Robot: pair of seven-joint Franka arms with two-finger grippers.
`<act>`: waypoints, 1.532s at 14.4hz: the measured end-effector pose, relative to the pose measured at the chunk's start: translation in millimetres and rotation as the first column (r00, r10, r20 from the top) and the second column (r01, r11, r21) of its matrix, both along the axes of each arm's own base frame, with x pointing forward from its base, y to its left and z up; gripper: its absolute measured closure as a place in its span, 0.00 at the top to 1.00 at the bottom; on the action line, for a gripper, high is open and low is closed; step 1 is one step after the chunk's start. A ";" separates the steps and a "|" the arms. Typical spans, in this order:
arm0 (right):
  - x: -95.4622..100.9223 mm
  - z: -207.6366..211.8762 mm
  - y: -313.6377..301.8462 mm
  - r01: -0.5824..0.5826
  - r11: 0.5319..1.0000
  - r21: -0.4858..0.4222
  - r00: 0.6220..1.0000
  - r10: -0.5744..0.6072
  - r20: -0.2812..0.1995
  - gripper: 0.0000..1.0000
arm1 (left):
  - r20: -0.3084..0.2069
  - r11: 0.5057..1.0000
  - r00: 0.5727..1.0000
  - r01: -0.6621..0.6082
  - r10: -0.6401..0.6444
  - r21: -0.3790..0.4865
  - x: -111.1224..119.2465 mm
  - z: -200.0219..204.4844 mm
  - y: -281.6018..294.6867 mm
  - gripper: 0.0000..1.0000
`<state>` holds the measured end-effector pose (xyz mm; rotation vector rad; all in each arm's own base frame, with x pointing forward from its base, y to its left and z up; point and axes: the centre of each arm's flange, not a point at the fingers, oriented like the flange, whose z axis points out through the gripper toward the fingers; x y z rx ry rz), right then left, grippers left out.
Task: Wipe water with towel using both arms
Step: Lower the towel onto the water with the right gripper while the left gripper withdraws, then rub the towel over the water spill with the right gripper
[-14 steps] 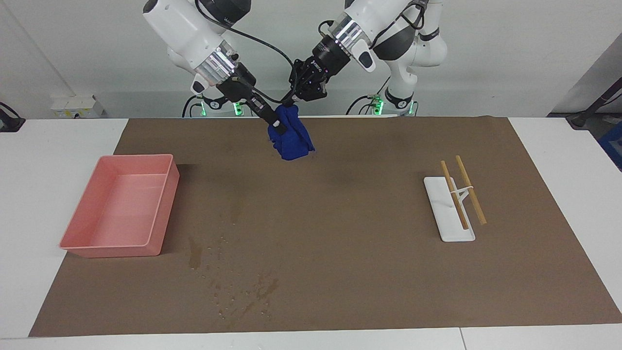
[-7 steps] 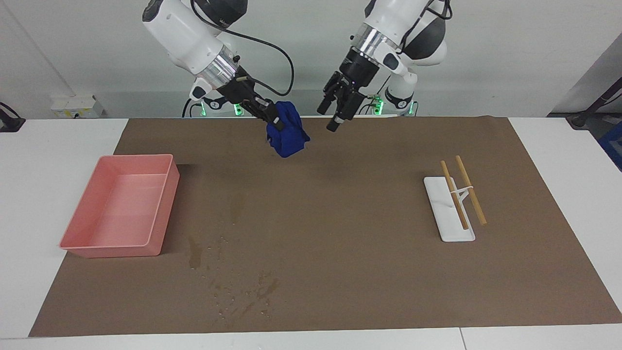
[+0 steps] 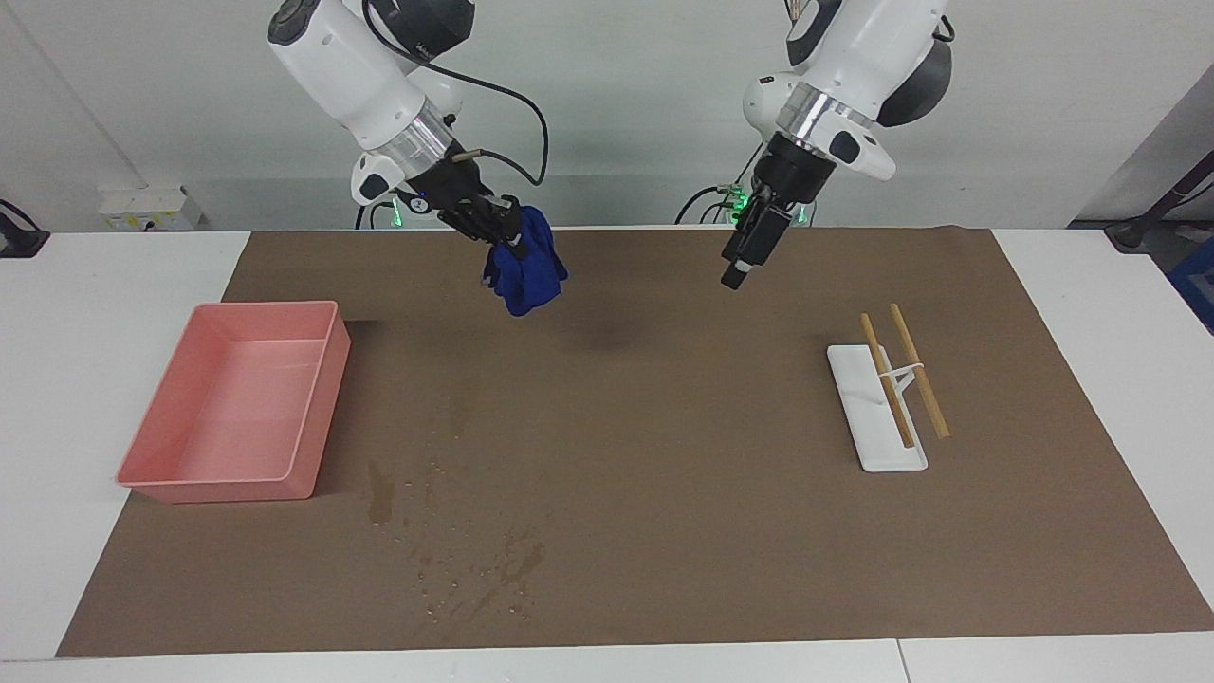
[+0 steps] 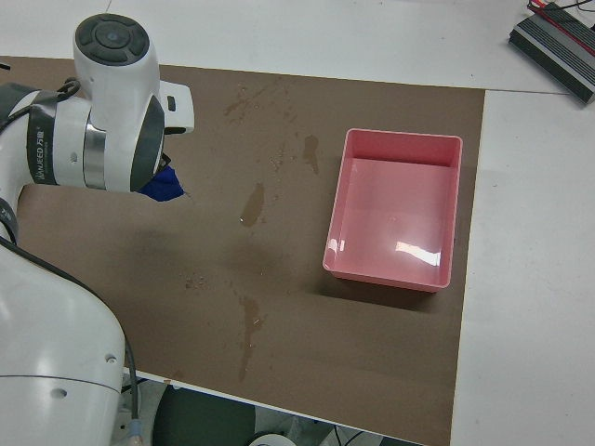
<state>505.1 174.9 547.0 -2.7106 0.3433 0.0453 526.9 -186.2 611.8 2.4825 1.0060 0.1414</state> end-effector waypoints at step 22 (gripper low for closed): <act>54.0 -221.0 -53.1 -0.342 0.886 -0.313 0.921 0.383 0.079 0.19 | -0.280 0.459 0.566 0.810 -0.775 0.366 6.0 20.1 132.0 1.00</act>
